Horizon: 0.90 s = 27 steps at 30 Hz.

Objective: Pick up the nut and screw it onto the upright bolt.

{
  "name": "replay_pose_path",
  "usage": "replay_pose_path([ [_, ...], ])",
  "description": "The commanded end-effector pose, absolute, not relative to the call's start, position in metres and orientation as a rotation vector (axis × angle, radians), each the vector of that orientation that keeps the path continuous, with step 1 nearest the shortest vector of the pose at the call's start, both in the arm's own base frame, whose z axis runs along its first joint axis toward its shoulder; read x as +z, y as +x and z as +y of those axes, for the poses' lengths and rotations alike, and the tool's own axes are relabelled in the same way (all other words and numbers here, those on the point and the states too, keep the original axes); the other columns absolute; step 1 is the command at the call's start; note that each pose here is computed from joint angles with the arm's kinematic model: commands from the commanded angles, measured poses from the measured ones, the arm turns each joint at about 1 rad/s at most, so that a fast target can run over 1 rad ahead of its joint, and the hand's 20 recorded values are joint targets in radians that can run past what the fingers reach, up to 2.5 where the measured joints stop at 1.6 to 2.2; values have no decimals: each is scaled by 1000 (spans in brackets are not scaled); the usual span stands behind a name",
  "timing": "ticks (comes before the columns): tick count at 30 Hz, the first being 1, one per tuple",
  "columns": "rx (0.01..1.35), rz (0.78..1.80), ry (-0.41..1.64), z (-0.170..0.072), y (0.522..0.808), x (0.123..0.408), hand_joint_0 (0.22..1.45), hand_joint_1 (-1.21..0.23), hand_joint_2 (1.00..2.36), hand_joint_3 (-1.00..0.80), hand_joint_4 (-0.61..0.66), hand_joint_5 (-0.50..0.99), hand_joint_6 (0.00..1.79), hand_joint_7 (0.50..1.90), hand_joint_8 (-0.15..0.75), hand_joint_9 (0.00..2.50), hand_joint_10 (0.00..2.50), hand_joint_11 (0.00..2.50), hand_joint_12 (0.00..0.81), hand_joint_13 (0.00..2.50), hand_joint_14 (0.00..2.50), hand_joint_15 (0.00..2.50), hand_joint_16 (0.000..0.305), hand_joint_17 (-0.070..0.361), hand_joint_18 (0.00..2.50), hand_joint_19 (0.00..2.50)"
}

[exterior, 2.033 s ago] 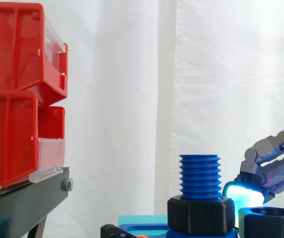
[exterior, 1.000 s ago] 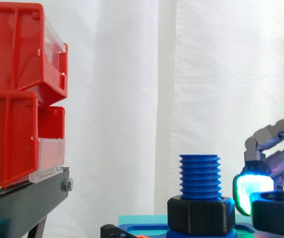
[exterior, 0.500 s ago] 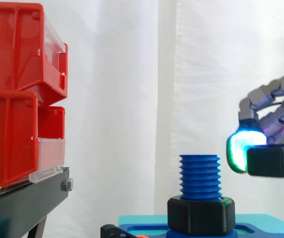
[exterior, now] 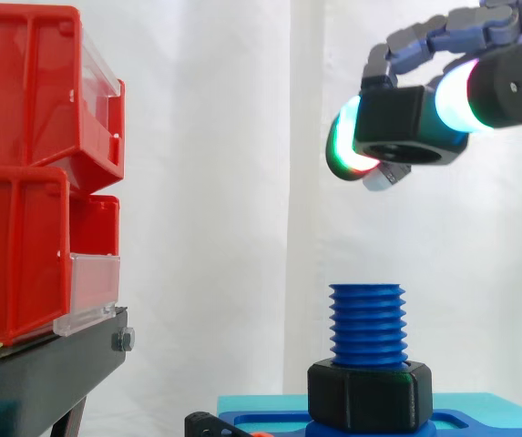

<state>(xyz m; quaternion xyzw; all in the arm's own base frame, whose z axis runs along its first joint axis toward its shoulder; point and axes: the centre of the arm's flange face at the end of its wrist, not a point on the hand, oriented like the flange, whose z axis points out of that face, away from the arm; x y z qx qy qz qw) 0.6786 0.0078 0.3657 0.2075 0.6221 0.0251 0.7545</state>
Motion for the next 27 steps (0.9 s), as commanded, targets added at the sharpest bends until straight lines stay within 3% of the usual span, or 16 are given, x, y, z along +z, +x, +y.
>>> replay_pose_path([
  [1,55,1340,441,7,682,367,540,-676,1000,-500,226,-128,501,1272,294,660,4,145,358,551,0,36,48,107,566,227],
  [5,35,1350,427,7,683,363,541,-676,1000,-500,220,-128,501,1272,296,663,5,143,358,558,3,40,48,107,571,226],
  [8,22,1377,421,8,689,342,541,-676,1000,-500,228,-127,501,1268,294,664,4,144,358,561,0,39,48,107,574,225],
  [27,31,1404,416,7,695,318,540,-674,1000,-500,225,-126,501,1260,295,670,4,146,360,575,0,48,47,107,584,234],
])
